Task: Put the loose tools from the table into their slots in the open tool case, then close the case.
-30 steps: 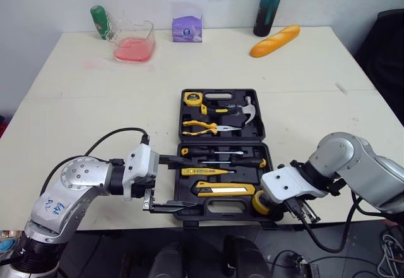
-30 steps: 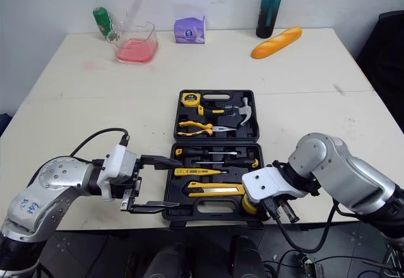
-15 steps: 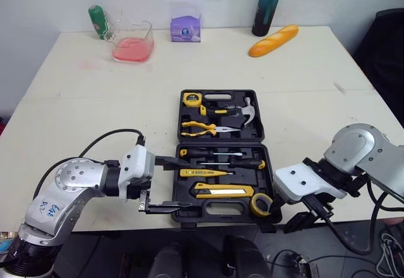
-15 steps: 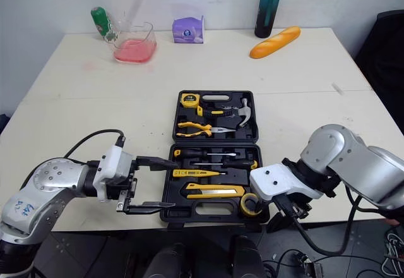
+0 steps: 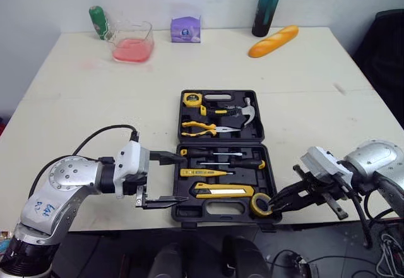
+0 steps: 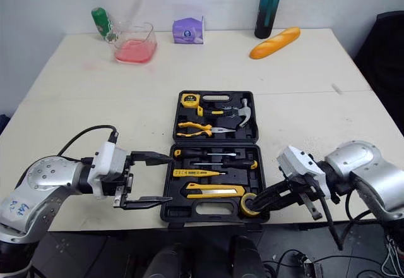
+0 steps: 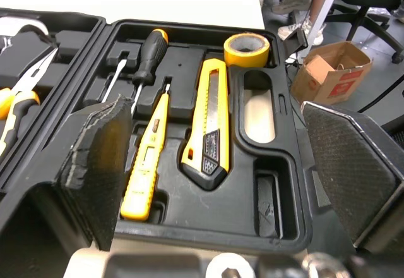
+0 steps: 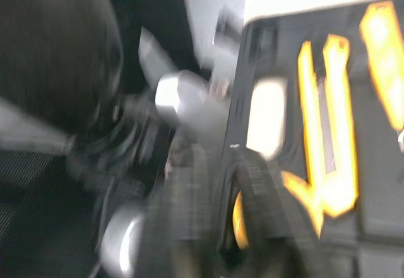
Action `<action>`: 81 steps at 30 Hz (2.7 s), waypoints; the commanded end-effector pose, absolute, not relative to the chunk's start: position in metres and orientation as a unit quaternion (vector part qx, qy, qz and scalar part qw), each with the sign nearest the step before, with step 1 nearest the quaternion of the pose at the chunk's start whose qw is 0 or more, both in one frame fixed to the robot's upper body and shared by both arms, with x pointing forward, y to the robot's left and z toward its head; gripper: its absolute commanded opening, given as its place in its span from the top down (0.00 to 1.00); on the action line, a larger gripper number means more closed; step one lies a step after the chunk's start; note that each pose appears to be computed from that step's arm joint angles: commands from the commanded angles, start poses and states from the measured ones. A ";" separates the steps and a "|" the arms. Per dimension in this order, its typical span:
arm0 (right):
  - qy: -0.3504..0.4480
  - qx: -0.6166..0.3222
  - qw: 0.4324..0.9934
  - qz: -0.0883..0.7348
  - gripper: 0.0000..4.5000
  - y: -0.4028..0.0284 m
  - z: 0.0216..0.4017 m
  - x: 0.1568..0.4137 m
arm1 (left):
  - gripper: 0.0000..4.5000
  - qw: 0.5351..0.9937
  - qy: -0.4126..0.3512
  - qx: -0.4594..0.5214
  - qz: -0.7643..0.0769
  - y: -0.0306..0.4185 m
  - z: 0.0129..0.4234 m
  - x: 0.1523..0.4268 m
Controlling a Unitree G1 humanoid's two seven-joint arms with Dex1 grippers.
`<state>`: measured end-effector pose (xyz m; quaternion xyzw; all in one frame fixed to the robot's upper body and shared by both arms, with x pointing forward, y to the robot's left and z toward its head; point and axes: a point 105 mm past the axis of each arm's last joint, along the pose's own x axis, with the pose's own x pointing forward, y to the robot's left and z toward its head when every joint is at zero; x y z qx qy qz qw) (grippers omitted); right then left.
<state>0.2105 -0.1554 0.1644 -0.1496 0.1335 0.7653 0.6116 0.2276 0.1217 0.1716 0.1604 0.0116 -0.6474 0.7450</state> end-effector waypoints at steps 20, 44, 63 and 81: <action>0.160 -0.177 0.666 0.707 0.99 -0.165 0.069 0.219 | 0.00 0.736 0.010 0.175 -0.654 0.124 0.181 0.226; 0.074 -0.116 0.777 0.614 0.99 -0.174 0.161 0.242 | 0.00 0.854 0.015 0.139 -0.501 0.177 0.184 0.249; 0.094 -0.213 0.855 0.464 1.00 -0.213 0.126 0.326 | 0.99 0.922 0.075 0.087 -0.371 0.180 0.127 0.313; 0.083 -0.243 0.850 0.460 1.00 -0.181 0.113 0.356 | 0.99 0.910 0.121 0.078 -0.389 0.140 0.109 0.339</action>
